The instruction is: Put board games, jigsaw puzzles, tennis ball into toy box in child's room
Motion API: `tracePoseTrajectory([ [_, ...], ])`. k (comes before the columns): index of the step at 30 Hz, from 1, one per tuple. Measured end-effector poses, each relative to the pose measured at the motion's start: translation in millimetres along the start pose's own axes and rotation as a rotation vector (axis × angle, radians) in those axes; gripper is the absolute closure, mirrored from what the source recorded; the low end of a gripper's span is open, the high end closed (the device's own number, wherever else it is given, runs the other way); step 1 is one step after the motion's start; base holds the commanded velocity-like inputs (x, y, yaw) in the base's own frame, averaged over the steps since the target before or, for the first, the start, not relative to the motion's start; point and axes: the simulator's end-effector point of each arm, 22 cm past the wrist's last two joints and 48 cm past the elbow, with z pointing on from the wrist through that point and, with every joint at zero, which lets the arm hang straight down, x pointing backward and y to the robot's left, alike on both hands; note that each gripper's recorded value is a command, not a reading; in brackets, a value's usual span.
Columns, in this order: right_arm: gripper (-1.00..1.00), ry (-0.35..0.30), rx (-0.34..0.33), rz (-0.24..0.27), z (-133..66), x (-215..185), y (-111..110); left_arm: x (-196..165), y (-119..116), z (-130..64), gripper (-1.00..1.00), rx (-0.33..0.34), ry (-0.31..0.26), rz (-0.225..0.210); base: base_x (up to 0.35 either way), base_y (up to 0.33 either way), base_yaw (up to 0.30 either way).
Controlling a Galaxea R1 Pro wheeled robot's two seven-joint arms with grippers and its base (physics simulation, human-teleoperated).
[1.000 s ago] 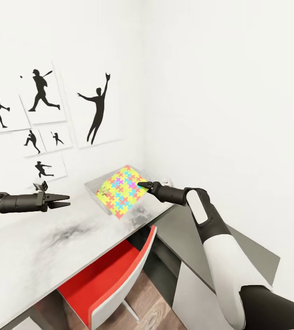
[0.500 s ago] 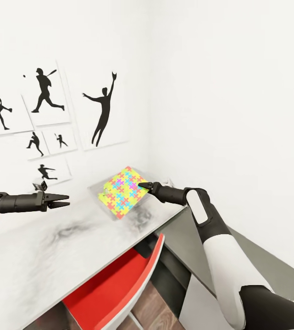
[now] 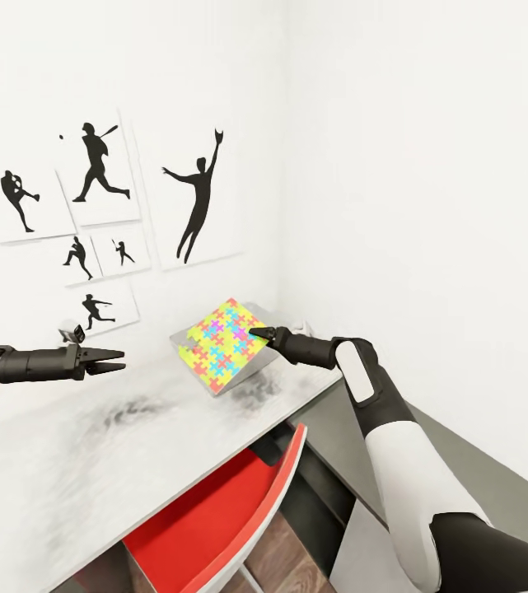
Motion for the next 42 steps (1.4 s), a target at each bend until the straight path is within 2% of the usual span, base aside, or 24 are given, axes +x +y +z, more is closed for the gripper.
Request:
tracePoseTrajectory([
  [5, 1.0, -0.022, -0.003, 0.021, -4.4, -6.8, -3.2, 0.1, 0.1, 0.0, -1.0, 0.0, 0.0, 0.0, 0.102, 0.005, 0.0],
  [19, 1.0, -0.025, 0.001, 0.023, -4.8, -8.8, -4.2, -0.1, 0.1, 0.0, -1.0, 0.0, 0.0, 0.0, 0.063, 0.026, 0.0],
  [23, 1.0, -0.027, 0.052, 0.014, -3.0, -22.6, -7.2, 0.1, 0.1, 0.1, -1.0, 0.0, 0.001, 0.0, 0.001, 0.0, 0.0],
  [26, 1.0, -0.024, 0.096, 0.044, 0.9, -35.5, -14.3, 0.0, 0.2, 0.0, -1.0, 0.0, 0.0, -0.001, 0.0, 0.0, 0.0],
  [31, 1.0, -0.028, 0.116, 0.101, 19.1, -70.3, -3.2, -0.1, 0.0, -0.2, -1.0, 0.001, -0.001, -0.001, 0.0, 0.0, 0.0],
  [37, 1.0, -0.003, 0.234, 0.142, 29.3, -74.7, -19.2, -0.5, 0.1, -1.0, -1.0, 0.0, -0.003, 0.001, 0.0, 0.0, 0.0],
  [42, 1.0, -0.005, 0.271, 0.163, 28.3, -78.0, -22.6, -0.6, 0.0, -1.2, -1.0, 0.001, -0.003, 0.001, 0.0, 0.0, 0.0],
])
